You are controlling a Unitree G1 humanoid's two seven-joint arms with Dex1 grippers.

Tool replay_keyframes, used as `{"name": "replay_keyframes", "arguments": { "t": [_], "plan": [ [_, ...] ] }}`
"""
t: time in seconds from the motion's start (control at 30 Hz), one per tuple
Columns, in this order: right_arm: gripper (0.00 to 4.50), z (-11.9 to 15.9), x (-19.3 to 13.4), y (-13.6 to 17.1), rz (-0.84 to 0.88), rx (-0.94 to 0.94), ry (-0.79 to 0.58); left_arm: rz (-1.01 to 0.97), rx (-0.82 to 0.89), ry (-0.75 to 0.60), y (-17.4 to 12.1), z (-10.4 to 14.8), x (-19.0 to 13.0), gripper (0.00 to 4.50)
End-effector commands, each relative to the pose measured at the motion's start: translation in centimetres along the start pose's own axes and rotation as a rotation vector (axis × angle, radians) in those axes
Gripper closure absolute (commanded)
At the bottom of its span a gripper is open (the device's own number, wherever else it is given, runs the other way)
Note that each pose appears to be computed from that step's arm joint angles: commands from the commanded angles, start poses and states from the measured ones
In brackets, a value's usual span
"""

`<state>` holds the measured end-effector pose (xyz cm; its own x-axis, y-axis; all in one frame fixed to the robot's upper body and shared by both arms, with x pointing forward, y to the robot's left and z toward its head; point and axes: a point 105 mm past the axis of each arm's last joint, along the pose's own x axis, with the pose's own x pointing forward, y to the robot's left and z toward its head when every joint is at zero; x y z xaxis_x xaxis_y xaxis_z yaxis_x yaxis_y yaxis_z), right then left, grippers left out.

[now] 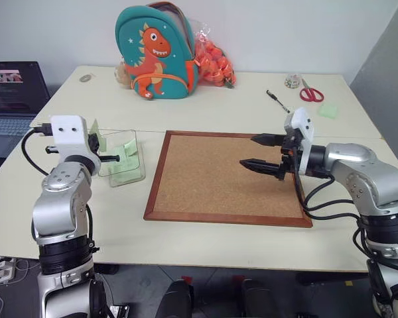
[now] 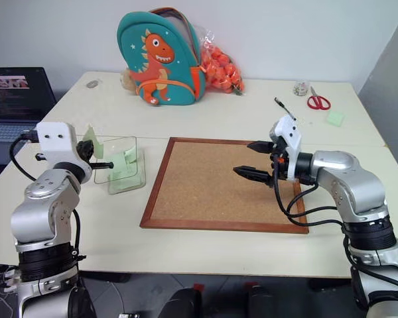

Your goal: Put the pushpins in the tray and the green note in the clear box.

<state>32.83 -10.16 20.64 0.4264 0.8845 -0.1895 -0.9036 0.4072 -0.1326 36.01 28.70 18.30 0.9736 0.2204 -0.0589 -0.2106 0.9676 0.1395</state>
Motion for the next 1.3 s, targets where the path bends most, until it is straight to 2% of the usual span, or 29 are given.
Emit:
{"name": "replay_keyframes", "arguments": {
  "t": [0.03,0.17,0.47,0.5,0.57,0.7,0.8,0.87,0.93,1.1,1.3],
  "plan": [
    [0.02,1.8,0.6,0.7,0.051,-0.073,-0.035,0.007,0.002,-0.012,-0.2,0.7,0.4,4.50],
    [0.02,1.7,0.8,1.0,0.061,-0.100,-0.023,0.010,-0.007,0.020,-0.5,0.0,0.6,4.50],
    [0.00,1.5,0.7,1.1,0.052,-0.121,-0.012,-0.004,-0.006,0.029,-1.4,-0.5,0.6,2.91],
    [0.00,1.5,0.6,1.1,0.050,-0.122,-0.011,-0.012,-0.006,0.030,-1.6,-0.5,0.5,2.59],
    [0.00,1.5,0.6,1.0,0.048,-0.123,-0.011,-0.028,-0.002,0.029,-2.1,-0.6,0.5,2.23],
    [0.00,1.4,0.5,1.0,0.044,-0.126,-0.010,-0.052,0.006,-0.008,-2.7,0.0,0.4,1.54],
    [0.00,1.4,0.4,1.0,0.040,-0.126,-0.011,-0.053,-0.006,-0.053,-2.9,0.7,0.2,1.54],
    [0.00,1.4,0.2,0.8,0.019,-0.124,-0.025,-0.054,0.077,-0.198,-2.8,3.0,-0.6,1.54],
    [0.00,1.5,-0.2,0.6,-0.009,-0.117,-0.046,-0.091,0.093,-0.271,-3.3,4.1,-1.2,1.54],
    [0.00,0.7,-1.3,0.1,-0.100,-0.122,-0.075,-0.552,0.023,-0.231,-9.9,3.0,-3.0,1.54],
    [0.00,-1.6,-2.0,1.3,-0.225,-0.103,-0.127,-0.750,0.082,-0.173,-13.4,1.4,-4.1,1.54]
  ]
}}
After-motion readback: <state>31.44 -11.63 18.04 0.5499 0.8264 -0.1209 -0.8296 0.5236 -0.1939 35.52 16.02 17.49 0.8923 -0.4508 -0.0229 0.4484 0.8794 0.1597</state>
